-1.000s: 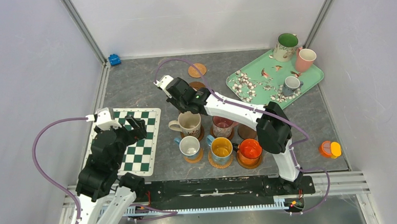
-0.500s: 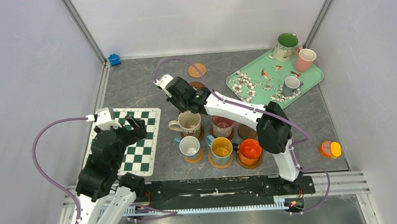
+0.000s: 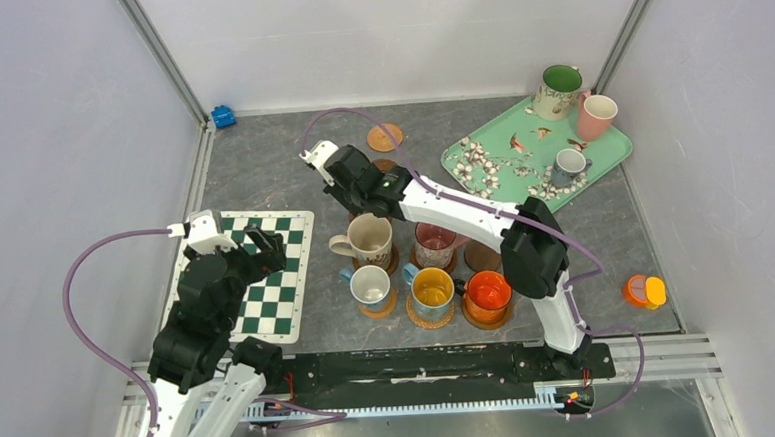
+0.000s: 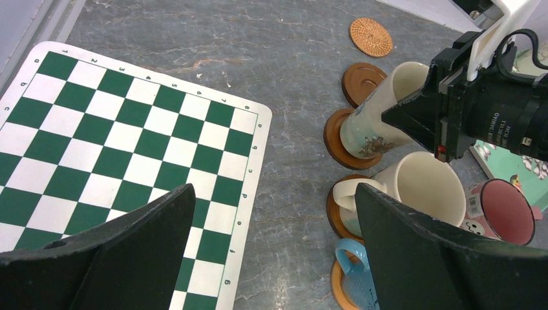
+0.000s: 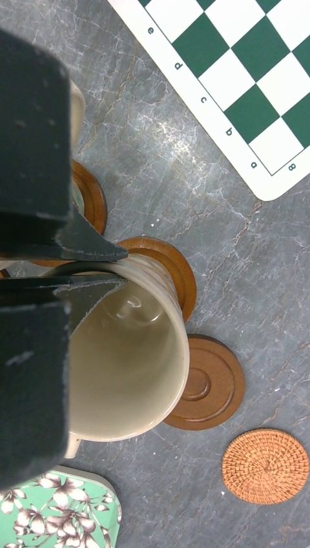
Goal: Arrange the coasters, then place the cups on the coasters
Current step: Place the cup on the coaster.
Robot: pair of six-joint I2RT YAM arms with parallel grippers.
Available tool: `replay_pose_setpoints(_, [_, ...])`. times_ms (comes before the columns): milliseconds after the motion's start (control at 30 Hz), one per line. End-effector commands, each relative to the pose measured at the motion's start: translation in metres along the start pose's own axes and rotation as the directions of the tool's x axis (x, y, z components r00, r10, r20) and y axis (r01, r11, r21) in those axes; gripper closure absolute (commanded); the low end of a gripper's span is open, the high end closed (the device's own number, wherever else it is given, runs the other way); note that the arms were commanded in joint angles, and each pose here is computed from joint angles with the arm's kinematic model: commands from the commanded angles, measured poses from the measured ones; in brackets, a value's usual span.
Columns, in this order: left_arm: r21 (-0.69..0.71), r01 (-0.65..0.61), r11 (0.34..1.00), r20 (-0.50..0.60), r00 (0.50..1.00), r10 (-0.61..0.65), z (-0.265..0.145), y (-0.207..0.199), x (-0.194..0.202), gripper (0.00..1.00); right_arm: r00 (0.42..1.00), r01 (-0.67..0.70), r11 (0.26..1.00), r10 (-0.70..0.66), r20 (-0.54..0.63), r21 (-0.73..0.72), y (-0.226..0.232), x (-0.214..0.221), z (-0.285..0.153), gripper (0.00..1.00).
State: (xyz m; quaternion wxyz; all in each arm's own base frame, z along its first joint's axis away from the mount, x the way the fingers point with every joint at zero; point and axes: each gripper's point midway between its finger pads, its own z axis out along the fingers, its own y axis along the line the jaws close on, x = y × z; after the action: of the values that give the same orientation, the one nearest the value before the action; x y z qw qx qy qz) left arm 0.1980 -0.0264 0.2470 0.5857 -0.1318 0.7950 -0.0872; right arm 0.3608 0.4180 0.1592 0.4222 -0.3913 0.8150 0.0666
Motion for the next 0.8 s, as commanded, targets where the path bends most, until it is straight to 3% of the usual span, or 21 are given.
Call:
replay_pose_setpoints(0, [-0.009,0.000,1.000,0.025,1.000,0.000,-0.002,0.001,-0.008,0.00,0.987,-0.042,0.999,0.038,0.154,0.023,-0.012,-0.052,-0.010,1.00])
replay_pose_setpoints(133, [-0.010,0.002,1.000,0.025,1.000,-0.002,-0.002,0.001,-0.008,0.00,0.989,-0.036,0.999,0.033,0.144,0.015,-0.010,-0.048,-0.006,0.97])
replay_pose_setpoints(500, [-0.020,0.000,1.000,0.010,1.000,0.000,0.001,0.002,-0.005,0.00,0.984,-0.050,0.998,0.044,0.175,0.033,-0.019,-0.060,-0.020,0.62])
replay_pose_setpoints(767, [0.026,-0.013,1.000,-0.105,0.994,0.015,0.017,-0.016,0.012,0.01,0.960,-0.143,0.986,0.116,0.256,0.090,-0.055,-0.079,-0.072,0.53])
